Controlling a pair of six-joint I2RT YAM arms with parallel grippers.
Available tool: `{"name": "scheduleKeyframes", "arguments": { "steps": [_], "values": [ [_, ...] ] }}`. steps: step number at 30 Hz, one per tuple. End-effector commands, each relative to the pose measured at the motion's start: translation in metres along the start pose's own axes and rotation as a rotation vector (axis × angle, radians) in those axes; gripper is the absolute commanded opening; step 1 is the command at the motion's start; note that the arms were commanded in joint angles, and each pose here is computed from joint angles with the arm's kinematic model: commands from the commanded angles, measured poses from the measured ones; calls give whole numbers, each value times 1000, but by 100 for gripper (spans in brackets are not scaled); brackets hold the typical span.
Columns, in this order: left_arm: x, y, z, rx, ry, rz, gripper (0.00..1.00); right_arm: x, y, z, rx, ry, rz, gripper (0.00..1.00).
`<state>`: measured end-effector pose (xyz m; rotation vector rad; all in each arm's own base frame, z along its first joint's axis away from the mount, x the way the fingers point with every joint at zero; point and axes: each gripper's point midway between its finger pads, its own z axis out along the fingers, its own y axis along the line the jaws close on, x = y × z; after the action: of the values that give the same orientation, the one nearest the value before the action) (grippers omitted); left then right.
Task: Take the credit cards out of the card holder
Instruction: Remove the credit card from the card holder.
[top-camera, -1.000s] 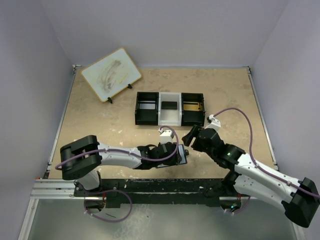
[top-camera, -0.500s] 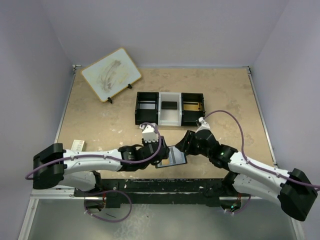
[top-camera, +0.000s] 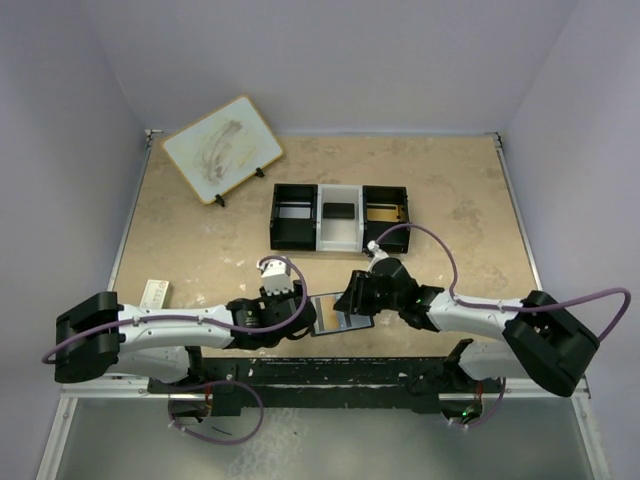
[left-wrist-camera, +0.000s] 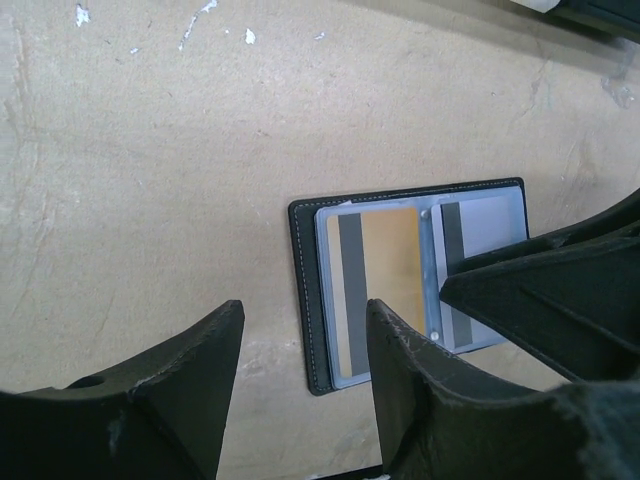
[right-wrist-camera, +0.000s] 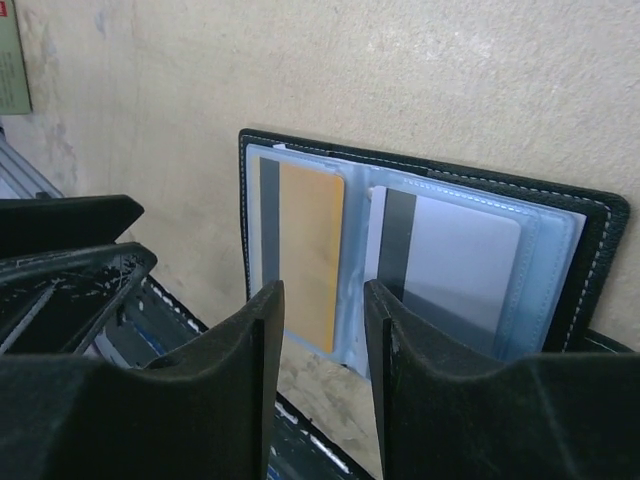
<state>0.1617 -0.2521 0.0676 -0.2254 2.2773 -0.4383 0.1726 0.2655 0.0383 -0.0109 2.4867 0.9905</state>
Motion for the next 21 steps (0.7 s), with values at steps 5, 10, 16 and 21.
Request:
{"name": "scheduleKeyframes", "arguments": {
  "steps": [5, 10, 16, 21],
  "values": [
    [-36, 3, -7, -26, -151, -164, 49, 2, 19, 8, -107, 29, -17, 39],
    [-42, 1, -13, 26, -166, -199, 50, 8, 9, 17, -75, 60, -12, 28],
    [-46, 10, -17, 16, -184, -225, 49, 2, -10, 19, 31, 17, 8, 24],
    [-46, 4, -18, 55, -178, -202, 49, 9, -4, 19, -25, 36, 18, 22]
  ]
}}
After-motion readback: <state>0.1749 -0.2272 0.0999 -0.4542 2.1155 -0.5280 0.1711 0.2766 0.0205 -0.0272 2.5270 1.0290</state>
